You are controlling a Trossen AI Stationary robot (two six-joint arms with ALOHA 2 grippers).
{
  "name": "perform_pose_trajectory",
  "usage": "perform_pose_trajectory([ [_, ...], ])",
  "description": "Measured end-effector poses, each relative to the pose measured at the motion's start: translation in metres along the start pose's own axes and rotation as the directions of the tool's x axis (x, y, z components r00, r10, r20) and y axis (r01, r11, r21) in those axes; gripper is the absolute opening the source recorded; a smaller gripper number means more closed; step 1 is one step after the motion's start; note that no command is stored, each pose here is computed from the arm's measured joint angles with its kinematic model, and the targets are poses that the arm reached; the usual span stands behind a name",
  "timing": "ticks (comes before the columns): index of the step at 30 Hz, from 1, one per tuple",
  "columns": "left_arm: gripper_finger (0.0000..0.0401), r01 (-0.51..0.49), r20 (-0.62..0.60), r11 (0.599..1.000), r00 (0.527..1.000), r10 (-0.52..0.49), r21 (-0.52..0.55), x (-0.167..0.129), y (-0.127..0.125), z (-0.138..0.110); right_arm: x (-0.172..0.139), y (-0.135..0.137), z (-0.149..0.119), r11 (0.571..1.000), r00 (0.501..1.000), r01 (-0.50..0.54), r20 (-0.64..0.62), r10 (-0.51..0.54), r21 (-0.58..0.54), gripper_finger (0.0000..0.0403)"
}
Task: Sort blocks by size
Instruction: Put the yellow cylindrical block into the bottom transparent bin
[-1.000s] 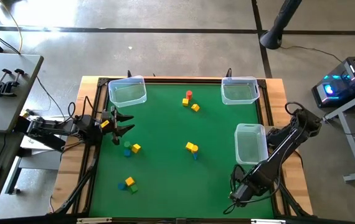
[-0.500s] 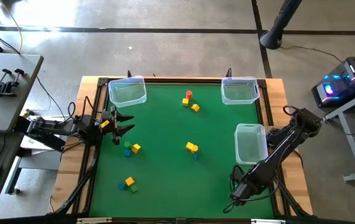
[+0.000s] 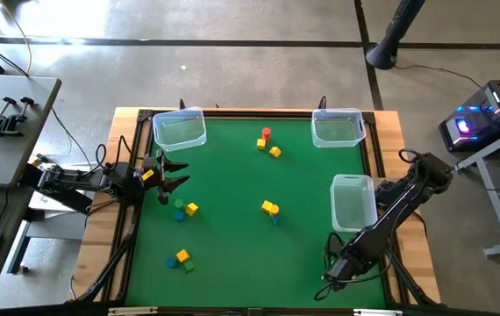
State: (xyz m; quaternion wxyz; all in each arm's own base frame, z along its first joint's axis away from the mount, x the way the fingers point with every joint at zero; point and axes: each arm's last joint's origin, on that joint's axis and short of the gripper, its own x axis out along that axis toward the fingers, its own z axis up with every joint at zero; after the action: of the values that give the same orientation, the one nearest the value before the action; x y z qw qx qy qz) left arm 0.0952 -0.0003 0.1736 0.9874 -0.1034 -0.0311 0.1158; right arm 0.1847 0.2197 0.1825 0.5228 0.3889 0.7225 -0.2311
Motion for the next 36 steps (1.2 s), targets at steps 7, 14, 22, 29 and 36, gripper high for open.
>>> perform_pose_trajectory([
  [7,0.0207,0.000,0.000,1.000,1.000,0.000,0.000,0.000,0.000,0.000,-0.006,0.003,-0.003,0.999,1.000,0.000,-0.018,-0.001,-0.049,0.0124],
  [14,0.0207,0.000,0.000,1.000,1.000,0.000,-0.001,0.000,0.000,0.000,-0.056,0.015,-0.003,0.991,0.992,0.048,0.122,-0.032,-0.123,0.0124],
  [22,0.0207,-0.001,0.000,1.000,1.000,0.001,-0.006,0.000,0.000,0.000,-0.149,0.008,0.027,0.966,0.903,0.224,0.401,-0.155,-0.131,0.0124],
  [29,0.0207,0.000,-0.001,1.000,1.000,0.000,-0.007,0.000,0.000,0.000,-0.164,-0.019,0.098,0.919,0.904,0.318,0.367,-0.219,-0.234,0.0125],
  [36,0.0207,0.000,-0.001,1.000,1.000,0.000,-0.009,0.000,0.000,0.000,-0.143,-0.062,0.150,0.884,0.908,0.402,0.227,-0.352,-0.238,0.0127],
])
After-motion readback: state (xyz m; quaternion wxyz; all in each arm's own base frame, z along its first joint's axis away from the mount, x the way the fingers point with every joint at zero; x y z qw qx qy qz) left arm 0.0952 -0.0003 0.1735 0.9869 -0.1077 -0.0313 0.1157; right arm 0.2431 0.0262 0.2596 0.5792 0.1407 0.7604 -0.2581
